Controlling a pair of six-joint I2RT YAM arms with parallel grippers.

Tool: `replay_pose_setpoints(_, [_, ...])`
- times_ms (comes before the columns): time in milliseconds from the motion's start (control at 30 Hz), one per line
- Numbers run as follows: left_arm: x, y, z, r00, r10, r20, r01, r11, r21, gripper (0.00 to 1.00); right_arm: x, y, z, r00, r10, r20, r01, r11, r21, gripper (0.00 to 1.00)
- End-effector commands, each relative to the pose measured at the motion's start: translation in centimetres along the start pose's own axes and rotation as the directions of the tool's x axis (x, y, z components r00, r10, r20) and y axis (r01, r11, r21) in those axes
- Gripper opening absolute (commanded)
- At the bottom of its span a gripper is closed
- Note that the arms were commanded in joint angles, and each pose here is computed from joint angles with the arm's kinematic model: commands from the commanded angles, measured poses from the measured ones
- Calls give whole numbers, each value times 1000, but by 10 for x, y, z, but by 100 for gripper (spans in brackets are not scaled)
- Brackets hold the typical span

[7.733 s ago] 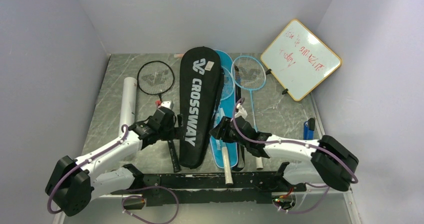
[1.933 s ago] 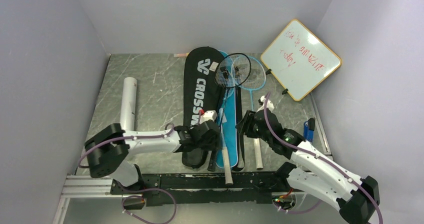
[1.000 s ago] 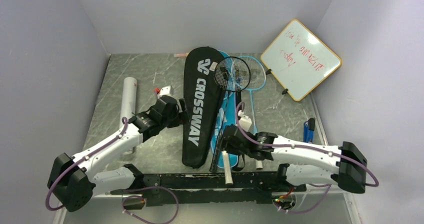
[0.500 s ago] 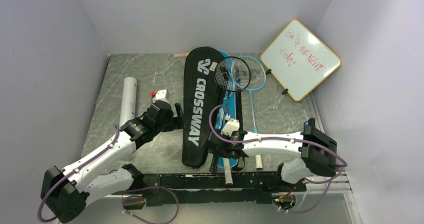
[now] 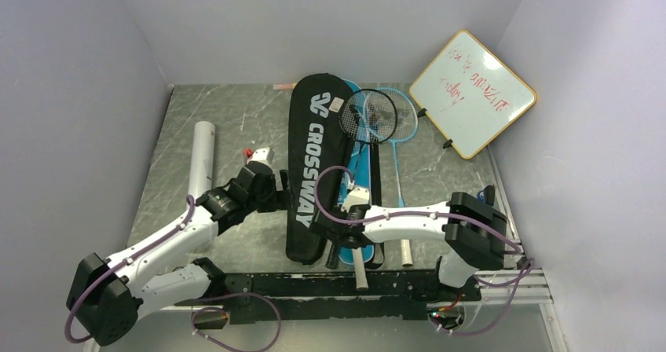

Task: Pack up the badminton gear
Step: Pick up the racket from the racket bag, then open the racket bag at the center of the board.

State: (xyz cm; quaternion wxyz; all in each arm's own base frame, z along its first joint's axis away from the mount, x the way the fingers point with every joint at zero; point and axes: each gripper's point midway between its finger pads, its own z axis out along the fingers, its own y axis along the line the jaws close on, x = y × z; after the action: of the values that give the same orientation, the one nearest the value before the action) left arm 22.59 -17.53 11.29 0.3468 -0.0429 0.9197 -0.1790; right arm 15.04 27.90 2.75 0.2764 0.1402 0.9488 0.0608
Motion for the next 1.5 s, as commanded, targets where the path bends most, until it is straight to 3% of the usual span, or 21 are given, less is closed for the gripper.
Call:
replay_pose_setpoints(0, [-2,-21,1,999,54,1,-54,991,120,89,-26,10,-18,997,-18,81,21,999,-38,0])
replay_pose_setpoints(167, [9,-47,0,987,156,-32,-142,953,267,88,-71,-6,-60,981,-18,192,25,999,-35,0])
replay_pose_setpoints(333, [17,-67,3,959,281,-22,-267,931,248,87,-98,-25,-100,967,-73,242,99,990,-97,0])
replay_pose_setpoints(500, [34,-96,15,898,438,-48,-426,891,158,67,-114,-56,-128,960,-77,271,119,982,-143,0])
replay_pose_setpoints(633, [35,-101,32,879,467,-92,-462,884,70,52,-123,-78,-145,956,-33,291,94,976,-197,0])
replay_pose_setpoints(900, [50,-114,61,855,492,-166,-487,870,71,51,-119,-86,-166,964,-23,265,123,922,-367,0])
replay_pose_setpoints(1467, [59,-96,86,818,519,-247,-546,836,-54,39,-109,-87,-162,963,-116,243,198,917,-346,0])
